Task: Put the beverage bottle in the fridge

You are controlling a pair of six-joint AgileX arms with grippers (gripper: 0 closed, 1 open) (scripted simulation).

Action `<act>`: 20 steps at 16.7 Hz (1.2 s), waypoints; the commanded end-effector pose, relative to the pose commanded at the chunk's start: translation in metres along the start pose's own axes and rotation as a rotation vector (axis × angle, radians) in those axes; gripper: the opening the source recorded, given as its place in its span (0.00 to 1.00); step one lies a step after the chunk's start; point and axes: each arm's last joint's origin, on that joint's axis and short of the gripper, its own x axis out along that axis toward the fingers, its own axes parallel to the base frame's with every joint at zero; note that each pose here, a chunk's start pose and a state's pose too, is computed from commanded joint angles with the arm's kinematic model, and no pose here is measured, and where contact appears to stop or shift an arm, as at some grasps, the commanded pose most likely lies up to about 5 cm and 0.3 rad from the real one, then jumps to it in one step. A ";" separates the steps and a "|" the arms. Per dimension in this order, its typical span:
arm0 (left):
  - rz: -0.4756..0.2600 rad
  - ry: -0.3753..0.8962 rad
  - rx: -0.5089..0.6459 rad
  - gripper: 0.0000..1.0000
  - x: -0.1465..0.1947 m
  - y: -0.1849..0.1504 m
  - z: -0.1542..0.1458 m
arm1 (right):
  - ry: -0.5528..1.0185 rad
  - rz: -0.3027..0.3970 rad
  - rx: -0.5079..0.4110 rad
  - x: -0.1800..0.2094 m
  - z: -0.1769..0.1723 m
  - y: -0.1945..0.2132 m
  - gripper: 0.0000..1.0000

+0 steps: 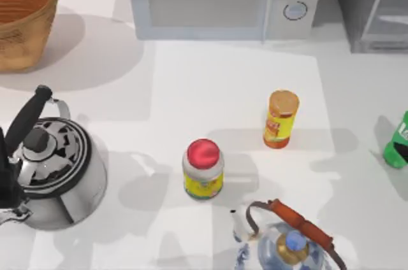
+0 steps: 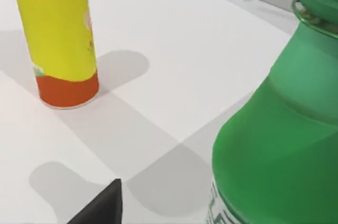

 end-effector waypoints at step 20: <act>0.000 0.000 0.000 1.00 0.000 0.000 0.000 | 0.014 -0.001 0.018 0.021 -0.005 0.002 0.10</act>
